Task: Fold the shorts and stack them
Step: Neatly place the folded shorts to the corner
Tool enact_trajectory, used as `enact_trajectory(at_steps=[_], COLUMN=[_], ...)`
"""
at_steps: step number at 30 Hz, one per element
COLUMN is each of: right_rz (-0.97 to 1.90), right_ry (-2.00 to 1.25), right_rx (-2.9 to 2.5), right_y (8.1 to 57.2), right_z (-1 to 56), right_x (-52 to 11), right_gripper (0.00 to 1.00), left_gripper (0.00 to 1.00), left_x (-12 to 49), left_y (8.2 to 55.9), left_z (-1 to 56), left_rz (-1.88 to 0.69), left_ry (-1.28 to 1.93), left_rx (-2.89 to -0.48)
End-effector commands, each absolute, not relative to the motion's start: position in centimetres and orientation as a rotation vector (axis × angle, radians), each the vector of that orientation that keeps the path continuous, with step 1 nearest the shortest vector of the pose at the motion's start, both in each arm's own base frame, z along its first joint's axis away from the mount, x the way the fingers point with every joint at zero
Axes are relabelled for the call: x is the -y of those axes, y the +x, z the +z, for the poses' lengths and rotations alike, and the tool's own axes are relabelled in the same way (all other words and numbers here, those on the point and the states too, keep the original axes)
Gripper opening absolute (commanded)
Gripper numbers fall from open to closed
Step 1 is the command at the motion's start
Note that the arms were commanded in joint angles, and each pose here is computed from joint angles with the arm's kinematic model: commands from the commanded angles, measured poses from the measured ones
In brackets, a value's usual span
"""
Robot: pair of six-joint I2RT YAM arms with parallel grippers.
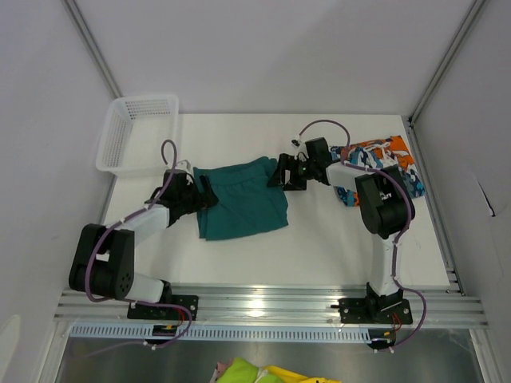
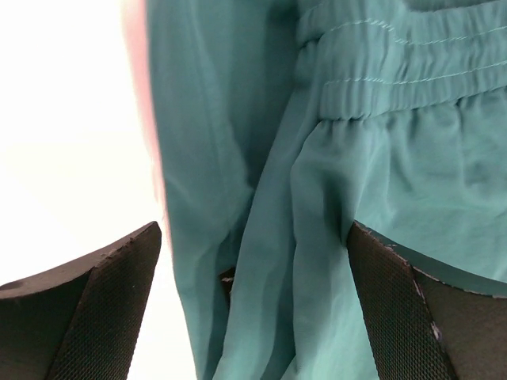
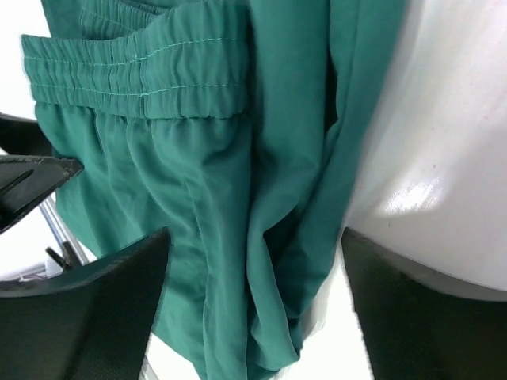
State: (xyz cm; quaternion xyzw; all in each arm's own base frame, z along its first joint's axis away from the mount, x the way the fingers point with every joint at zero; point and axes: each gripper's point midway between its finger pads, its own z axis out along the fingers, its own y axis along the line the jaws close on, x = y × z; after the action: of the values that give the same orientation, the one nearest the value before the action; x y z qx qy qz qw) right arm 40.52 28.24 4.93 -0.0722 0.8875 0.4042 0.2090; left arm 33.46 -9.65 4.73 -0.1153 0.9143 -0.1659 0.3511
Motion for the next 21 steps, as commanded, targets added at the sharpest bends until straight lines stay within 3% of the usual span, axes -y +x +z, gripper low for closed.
enact_trajectory(at_steps=[1,3,10,16,21], right_rz=[1.086,1.095,1.136,1.168,1.176], right_ry=[-0.187,-0.184,-0.204,-0.222,-0.236], right_rx=[-2.566,-2.567,-2.56,-2.551,-2.548], right_y=[39.5,39.4,39.0,38.8,38.5], right_z=[2.3,2.1,2.2,2.3,2.3], right_x=[-28.0,-28.2,-28.6,-29.1,-29.3], right_gripper=[0.84,0.72,0.53,0.47,0.44], left_gripper=[0.99,0.99,0.99,0.97,0.89], left_x=[8.7,8.2,9.4,8.6,8.7], left_y=[33.7,33.8,34.3,34.2,35.2], left_z=[5.9,6.3,3.9,2.7,2.7], left_rz=[-0.388,-0.366,-0.55,-0.546,-0.545], left_ry=[-0.315,-0.323,-0.311,-0.35,-0.357], left_rx=[-2.302,-2.277,-2.343,-2.384,-2.397])
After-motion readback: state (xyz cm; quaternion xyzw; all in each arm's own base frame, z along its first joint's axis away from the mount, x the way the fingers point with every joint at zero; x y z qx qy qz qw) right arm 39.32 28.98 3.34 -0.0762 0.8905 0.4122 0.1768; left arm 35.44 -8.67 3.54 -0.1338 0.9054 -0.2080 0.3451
